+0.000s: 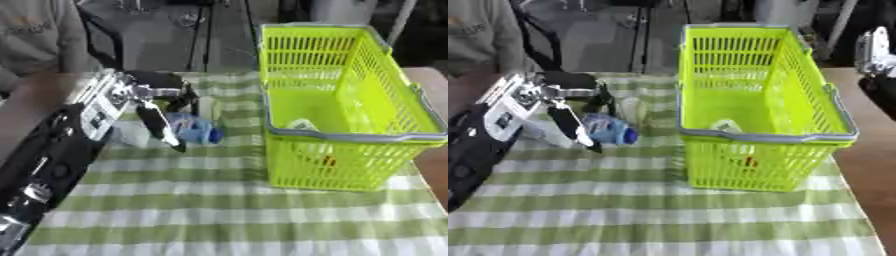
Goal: Pick up objects on the table and place them in the box.
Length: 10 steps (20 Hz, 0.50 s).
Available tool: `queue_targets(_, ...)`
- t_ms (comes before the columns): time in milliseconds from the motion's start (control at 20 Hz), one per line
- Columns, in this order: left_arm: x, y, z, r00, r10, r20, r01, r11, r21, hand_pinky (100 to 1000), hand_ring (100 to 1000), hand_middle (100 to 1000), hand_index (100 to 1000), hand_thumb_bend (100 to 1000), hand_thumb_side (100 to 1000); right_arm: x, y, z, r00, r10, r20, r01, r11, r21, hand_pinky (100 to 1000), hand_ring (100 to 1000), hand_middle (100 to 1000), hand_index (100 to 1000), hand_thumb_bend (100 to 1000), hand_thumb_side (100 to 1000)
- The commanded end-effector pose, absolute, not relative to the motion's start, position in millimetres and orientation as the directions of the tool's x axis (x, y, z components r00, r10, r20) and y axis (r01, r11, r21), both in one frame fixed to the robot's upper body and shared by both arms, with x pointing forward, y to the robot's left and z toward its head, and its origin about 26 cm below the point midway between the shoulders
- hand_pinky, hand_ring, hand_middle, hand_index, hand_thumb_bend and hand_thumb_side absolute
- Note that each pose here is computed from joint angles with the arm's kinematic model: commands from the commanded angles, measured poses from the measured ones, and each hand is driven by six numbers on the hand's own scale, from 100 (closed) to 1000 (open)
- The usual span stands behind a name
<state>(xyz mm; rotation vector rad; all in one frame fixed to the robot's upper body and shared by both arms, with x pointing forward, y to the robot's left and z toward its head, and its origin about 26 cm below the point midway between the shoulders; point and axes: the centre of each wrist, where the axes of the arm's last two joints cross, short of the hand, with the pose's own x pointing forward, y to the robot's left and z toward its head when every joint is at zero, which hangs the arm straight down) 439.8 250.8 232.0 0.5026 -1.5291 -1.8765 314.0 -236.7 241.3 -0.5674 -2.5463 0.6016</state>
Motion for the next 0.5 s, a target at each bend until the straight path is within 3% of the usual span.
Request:
queue_targets(50, 440.2, 251.8, 268.2, -0.750, -0.658, 0.067, 0.150, -0.070, 0.986, 550, 465, 206, 400, 545, 289, 312.3, -236.0, 248.7, -0.823, 0.477, 0.309, 0.284, 0.816, -0.504, 592, 581, 637, 829, 100, 536)
queue_targets(450, 443.1, 214.9, 302.2, -0.732, -0.679, 0.055, -0.060, 0.144, 0.988, 547, 467, 215, 393, 597, 206, 312.4, -228.8, 254.1, -0.846, 0.449, 0.288, 0.258, 0.816, -0.517, 592, 582, 637, 830, 100, 535)
queue_targets(500, 443.2, 207.4, 304.3, -0.729, -0.683, 0.046, -0.093, 0.165, 0.982, 549, 471, 255, 415, 609, 222, 312.3, -227.1, 255.4, -0.851, 0.443, 0.283, 0.253, 0.817, -0.518, 593, 582, 637, 830, 100, 534)
